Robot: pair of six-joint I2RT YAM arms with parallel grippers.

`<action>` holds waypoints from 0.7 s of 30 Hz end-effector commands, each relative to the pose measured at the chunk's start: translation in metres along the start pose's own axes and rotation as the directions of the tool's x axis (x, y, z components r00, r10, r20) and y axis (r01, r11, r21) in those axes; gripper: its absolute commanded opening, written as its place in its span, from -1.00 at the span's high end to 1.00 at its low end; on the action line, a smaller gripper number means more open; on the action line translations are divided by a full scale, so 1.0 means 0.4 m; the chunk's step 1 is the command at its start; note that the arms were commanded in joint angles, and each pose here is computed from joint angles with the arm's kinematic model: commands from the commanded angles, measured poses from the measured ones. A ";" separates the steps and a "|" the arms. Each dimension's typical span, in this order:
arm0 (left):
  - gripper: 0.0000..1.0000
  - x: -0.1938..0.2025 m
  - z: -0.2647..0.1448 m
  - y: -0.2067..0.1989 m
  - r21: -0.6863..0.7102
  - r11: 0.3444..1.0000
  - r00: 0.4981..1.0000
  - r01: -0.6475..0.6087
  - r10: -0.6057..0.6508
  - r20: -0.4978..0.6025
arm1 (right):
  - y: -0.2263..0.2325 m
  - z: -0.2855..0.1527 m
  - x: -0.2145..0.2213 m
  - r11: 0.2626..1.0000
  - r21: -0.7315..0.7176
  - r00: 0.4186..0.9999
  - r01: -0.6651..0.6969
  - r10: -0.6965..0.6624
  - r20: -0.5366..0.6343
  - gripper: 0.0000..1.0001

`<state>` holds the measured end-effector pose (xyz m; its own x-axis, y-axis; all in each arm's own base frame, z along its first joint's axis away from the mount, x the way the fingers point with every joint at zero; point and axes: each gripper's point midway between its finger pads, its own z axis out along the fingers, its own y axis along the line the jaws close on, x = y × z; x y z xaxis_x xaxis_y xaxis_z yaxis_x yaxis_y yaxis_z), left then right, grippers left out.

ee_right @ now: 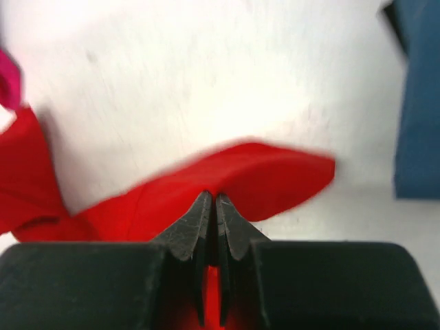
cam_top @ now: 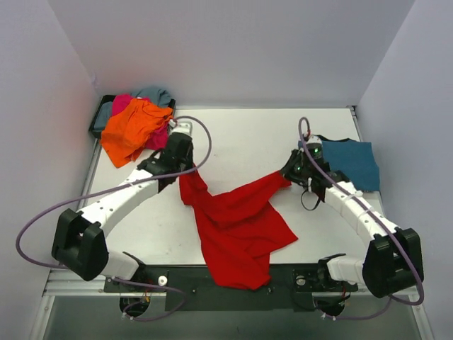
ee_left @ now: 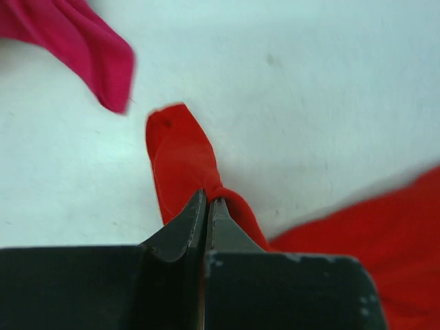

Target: Fold and stack the t-shirts

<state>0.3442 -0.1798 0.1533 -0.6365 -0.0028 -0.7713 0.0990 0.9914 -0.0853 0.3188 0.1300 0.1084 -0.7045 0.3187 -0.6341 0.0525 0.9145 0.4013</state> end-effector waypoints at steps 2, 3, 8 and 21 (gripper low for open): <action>1.00 -0.294 -0.074 0.143 -0.071 0.975 0.949 0.212 -0.188 0.254 | 0.041 -0.091 -0.265 0.997 -0.017 0.986 -0.075 0.077 0.151 1.00; 1.00 -0.317 -0.084 0.158 -0.069 0.971 0.942 0.228 -0.202 0.267 | 0.043 -0.102 -0.299 0.997 -0.019 0.983 -0.081 0.083 0.167 1.00; 1.00 -0.446 -0.193 0.273 -0.056 0.934 0.867 0.352 -0.303 0.396 | 0.125 -0.211 -0.476 0.995 -0.090 0.963 -0.052 0.074 0.258 1.00; 1.00 -0.559 -0.545 0.308 0.021 0.932 0.758 0.363 -0.308 0.575 | 0.237 -0.514 -0.537 0.965 -0.243 0.910 0.096 0.013 0.414 1.00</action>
<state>0.3674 -0.0365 0.4030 -0.1587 -0.3774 -0.9124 -0.1560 0.9221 -0.3542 0.3769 0.0998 0.3670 -0.4387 0.4281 -0.7901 -0.0824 0.8564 0.5098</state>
